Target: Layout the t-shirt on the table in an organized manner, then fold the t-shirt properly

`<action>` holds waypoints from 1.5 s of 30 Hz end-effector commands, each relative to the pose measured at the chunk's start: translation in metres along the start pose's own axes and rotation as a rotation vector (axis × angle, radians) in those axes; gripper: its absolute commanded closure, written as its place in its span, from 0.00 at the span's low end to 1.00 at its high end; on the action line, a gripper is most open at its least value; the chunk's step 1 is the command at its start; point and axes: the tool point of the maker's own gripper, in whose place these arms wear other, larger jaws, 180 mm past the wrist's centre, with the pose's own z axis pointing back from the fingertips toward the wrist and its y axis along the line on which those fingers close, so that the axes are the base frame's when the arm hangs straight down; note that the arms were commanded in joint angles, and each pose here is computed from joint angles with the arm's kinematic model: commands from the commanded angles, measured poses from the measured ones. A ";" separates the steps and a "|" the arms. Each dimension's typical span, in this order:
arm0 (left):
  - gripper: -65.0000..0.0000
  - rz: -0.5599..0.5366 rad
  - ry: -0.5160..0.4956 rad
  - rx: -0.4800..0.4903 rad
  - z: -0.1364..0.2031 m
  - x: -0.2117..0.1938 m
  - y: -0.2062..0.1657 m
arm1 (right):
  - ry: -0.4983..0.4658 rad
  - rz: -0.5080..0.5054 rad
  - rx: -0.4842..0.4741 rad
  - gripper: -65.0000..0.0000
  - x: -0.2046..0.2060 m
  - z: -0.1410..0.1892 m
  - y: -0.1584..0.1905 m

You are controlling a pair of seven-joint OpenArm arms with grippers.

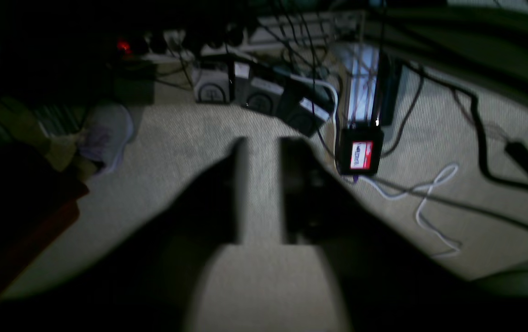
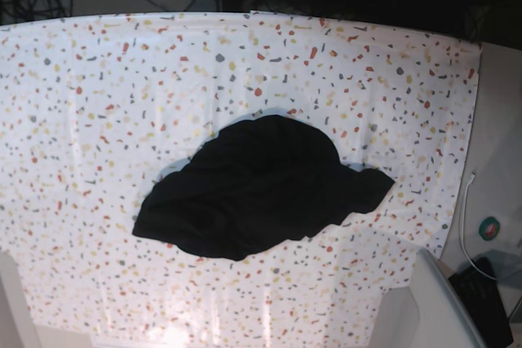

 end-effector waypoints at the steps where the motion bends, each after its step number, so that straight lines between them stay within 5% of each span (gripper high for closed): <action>1: 0.62 -0.009 0.008 0.004 0.001 -0.007 0.003 | 0.015 -0.004 -0.001 1.00 -0.008 0.000 -0.001; 4: 0.55 -0.013 0.007 0.003 0.002 -0.010 0.002 | 0.015 -0.003 0.001 1.00 -0.008 0.000 0.000; 6: 0.67 -0.013 0.007 0.003 0.002 -0.010 0.002 | 0.015 -0.003 0.001 1.00 -0.008 0.000 0.000; 9: 1.00 -0.013 0.013 0.002 0.003 -0.011 0.002 | 0.015 -0.004 0.000 1.00 -0.008 0.000 0.000; 19: 1.00 -0.015 0.015 0.009 0.004 -0.017 0.007 | 0.003 0.001 -0.005 1.00 -0.004 0.000 -0.003; 25: 1.00 -0.132 -0.162 -0.008 0.024 -0.014 0.019 | -0.075 0.007 -0.061 1.00 -0.020 0.003 -0.041; 29: 1.00 -0.201 -0.181 -0.022 0.044 -0.036 0.029 | -0.116 0.008 -0.072 1.00 -0.045 0.016 -0.045; 39: 1.00 -0.149 -0.422 0.073 0.134 -0.009 0.069 | -0.261 -0.143 -0.207 1.00 -0.009 0.127 -0.094; 45: 1.00 0.091 -0.685 0.119 0.190 0.074 0.100 | -0.508 -0.142 -0.291 1.00 0.072 0.216 -0.121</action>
